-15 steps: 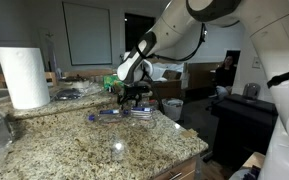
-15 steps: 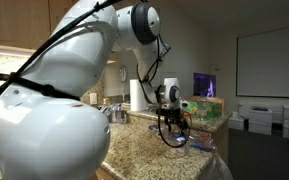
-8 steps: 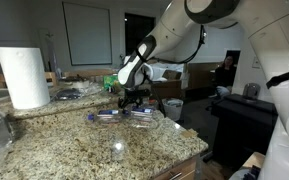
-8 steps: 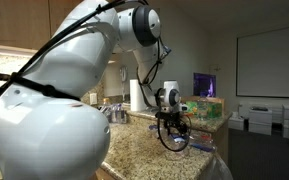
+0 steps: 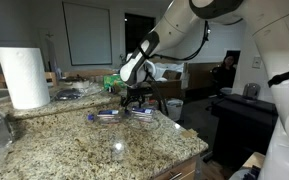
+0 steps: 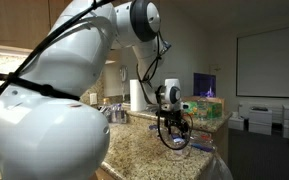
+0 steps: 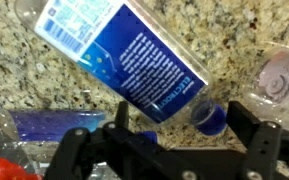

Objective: Put three bottles inside the bin on the floor

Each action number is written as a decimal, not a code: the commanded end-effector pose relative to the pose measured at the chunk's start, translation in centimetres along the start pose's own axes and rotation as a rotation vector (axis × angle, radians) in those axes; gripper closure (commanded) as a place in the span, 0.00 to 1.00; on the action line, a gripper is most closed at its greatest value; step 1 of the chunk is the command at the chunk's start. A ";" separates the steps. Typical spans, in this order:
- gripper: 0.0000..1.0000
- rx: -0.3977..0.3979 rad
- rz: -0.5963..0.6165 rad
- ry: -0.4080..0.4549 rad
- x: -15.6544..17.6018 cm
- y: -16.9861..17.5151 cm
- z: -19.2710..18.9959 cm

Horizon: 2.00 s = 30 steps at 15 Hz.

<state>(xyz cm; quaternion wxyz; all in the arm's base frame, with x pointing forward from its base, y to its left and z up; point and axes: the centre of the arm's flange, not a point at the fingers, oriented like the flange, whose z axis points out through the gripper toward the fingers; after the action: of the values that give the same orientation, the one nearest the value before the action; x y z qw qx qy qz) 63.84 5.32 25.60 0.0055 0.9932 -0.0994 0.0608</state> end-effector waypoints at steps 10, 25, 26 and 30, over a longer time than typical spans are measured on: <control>0.00 0.022 -0.082 -0.052 -2.8 -2.7 0.3; 0.73 -0.035 -0.182 0.008 -0.6 -4.1 1.6; 0.80 -0.037 -0.178 0.004 -0.5 -3.9 1.7; 0.90 -0.046 -0.168 0.014 -0.2 -3.4 1.4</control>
<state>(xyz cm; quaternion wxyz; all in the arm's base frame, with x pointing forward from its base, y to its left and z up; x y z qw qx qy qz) 64.29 9.14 23.96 0.0219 0.9976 -0.0321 0.0576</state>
